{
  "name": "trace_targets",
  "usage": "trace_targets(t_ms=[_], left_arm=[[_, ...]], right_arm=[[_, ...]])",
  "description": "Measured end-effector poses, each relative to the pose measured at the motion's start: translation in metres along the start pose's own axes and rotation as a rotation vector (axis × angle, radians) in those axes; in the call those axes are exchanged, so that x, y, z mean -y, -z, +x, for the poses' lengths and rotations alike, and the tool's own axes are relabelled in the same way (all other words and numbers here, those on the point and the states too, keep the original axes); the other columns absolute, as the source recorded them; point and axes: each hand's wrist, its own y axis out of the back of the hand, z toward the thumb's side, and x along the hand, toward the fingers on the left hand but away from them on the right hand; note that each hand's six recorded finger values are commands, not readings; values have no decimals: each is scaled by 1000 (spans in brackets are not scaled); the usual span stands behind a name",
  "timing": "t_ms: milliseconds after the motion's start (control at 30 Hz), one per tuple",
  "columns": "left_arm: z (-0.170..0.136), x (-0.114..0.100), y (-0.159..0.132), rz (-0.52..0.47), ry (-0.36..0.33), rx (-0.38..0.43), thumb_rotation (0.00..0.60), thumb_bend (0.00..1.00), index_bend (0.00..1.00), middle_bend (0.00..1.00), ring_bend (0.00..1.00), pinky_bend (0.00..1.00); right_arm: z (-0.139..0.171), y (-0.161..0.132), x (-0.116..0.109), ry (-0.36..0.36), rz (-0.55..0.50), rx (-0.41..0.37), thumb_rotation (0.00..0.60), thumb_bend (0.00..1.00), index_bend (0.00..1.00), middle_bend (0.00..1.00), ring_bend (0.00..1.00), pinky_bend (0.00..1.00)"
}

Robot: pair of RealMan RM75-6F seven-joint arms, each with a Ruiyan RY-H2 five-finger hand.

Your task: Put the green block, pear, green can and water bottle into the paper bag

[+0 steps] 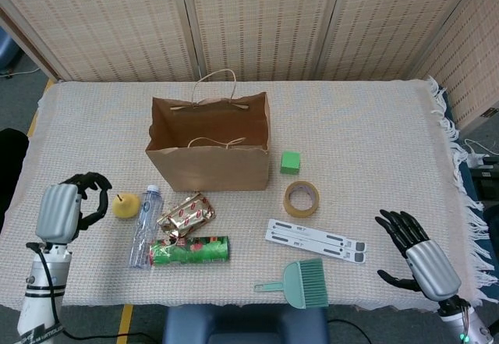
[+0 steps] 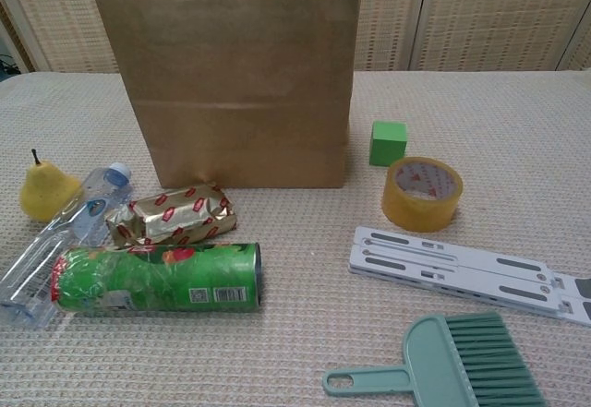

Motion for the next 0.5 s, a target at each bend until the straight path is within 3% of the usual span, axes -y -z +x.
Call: trace_targets(t_ms=[133, 300, 500], left_arm=[[-14, 24, 13, 84, 96, 28, 600, 431, 327, 317, 293, 441], [-14, 58, 13, 162, 244, 74, 600, 404, 73, 40, 34, 202], [6, 96, 2, 310, 384, 157, 600, 381, 0, 0, 0, 146]], right_arm=[[-1, -1, 2, -6, 6, -4, 600, 69, 0, 0, 0, 25], [-2, -2, 4, -14, 10, -5, 600, 69, 0, 0, 0, 24], [-3, -1, 4, -20, 7, 2, 600, 69, 0, 0, 0, 24]])
